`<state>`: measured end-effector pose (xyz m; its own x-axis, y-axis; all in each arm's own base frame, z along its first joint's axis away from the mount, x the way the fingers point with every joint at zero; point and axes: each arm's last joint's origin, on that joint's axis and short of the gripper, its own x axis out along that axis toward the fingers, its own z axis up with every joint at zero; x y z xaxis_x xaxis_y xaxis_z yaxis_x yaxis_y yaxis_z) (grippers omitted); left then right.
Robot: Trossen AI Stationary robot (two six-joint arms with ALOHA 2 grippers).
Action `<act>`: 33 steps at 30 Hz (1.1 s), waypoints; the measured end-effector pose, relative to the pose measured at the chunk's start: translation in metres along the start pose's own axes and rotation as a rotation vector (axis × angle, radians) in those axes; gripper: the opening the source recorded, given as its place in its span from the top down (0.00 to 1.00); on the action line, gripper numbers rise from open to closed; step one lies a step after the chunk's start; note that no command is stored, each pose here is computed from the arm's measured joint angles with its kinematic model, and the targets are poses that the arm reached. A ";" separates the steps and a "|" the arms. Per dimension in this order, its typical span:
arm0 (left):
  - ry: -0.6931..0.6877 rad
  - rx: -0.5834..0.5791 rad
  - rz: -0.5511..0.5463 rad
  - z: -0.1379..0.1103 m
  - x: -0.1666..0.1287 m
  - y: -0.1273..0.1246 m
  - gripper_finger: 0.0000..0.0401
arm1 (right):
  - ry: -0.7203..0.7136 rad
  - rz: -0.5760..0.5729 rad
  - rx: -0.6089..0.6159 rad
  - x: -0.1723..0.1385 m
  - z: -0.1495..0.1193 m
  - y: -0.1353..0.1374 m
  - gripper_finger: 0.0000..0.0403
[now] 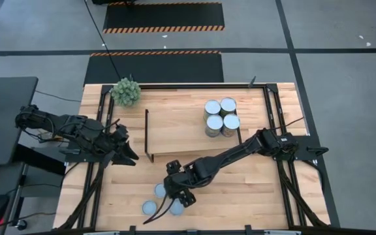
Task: Pick and place cans onto a shelf
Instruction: Put the white can on the shelf
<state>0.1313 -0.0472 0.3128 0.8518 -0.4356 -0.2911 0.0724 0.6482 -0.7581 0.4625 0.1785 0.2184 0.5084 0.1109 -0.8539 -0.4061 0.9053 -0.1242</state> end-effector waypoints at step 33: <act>0.000 -0.001 0.003 0.000 0.000 0.000 0.50 | -0.005 0.030 -0.013 -0.037 0.018 -0.007 0.26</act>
<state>0.1317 -0.0472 0.3125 0.8519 -0.4337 -0.2936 0.0692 0.6490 -0.7576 0.4605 0.1758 0.2598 0.4992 0.1401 -0.8551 -0.4313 0.8961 -0.1050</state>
